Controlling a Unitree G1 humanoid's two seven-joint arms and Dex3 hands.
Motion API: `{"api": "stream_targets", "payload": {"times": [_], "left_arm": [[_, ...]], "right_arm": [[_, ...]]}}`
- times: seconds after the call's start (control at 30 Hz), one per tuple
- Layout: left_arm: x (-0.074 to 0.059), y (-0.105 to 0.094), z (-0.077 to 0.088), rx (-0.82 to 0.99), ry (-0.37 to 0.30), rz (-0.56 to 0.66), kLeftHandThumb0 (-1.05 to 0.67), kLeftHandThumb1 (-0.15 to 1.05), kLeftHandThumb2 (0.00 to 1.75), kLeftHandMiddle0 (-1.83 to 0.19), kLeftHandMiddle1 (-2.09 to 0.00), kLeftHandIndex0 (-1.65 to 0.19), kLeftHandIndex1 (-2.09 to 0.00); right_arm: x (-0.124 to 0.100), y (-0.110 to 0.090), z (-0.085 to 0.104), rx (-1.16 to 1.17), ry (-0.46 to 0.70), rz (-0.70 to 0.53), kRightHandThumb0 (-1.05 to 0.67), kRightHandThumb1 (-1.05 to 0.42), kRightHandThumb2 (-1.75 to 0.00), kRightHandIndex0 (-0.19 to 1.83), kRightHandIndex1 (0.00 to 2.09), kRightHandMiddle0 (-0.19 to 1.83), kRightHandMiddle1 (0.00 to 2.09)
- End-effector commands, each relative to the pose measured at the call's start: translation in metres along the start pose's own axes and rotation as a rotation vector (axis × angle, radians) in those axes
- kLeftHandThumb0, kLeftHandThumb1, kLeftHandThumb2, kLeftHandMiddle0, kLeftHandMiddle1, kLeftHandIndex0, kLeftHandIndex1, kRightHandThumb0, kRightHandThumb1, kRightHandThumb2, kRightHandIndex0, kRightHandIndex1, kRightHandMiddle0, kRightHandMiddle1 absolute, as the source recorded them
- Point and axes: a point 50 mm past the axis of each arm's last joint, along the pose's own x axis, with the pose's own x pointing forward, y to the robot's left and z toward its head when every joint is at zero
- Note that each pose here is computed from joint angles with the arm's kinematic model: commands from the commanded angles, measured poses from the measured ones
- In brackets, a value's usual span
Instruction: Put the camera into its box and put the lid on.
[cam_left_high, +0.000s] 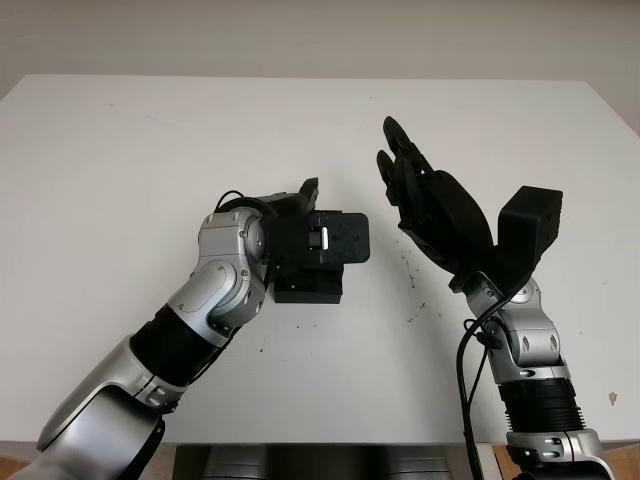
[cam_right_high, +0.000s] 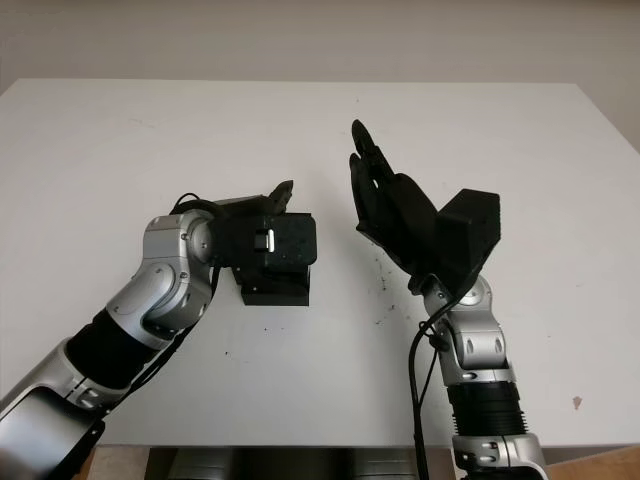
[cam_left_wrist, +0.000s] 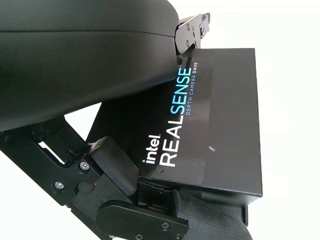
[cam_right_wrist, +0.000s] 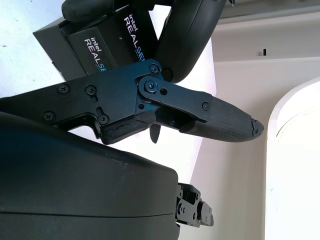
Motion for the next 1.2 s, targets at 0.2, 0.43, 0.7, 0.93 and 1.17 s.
{"api": "stream_targets", "payload": {"times": [0.2, 0.43, 0.7, 0.93, 1.17], "left_arm": [[0.003, -0.034, 0.002, -0.048, -0.015, -0.155, -0.88, 1.05, 0.69, 0.19, 0.0, 0.19, 0.0], [-0.002, -0.037, 0.003, -0.136, -0.005, -0.247, -0.86, 1.05, 0.7, 0.19, 0.0, 0.19, 0.0], [0.0, -0.046, 0.001, -0.148, 0.039, -0.268, -0.85, 1.05, 0.72, 0.19, 0.0, 0.19, 0.0], [0.004, -0.056, -0.001, -0.133, 0.062, -0.257, -0.84, 1.05, 0.71, 0.19, 0.0, 0.19, 0.0], [0.012, -0.064, -0.005, -0.129, 0.088, -0.236, -0.81, 1.05, 0.68, 0.19, 0.0, 0.19, 0.0]], "right_arm": [[0.002, 0.001, 0.004, 0.007, -0.016, -0.002, -0.76, -1.05, -0.72, -0.19, 0.0, -0.19, 0.0], [0.004, 0.001, 0.004, 0.006, -0.018, -0.001, -0.74, -1.05, -0.73, -0.19, 0.0, -0.19, 0.0], [0.006, 0.004, 0.004, 0.009, -0.016, -0.007, -0.74, -1.05, -0.72, -0.19, 0.0, -0.19, 0.0], [0.004, 0.005, 0.003, 0.008, -0.02, -0.009, -0.73, -1.05, -0.72, -0.19, 0.0, -0.19, 0.0], [0.002, 0.004, 0.002, 0.016, -0.012, -0.008, -0.72, -1.05, -0.72, -0.19, 0.0, -0.19, 0.0]]}}
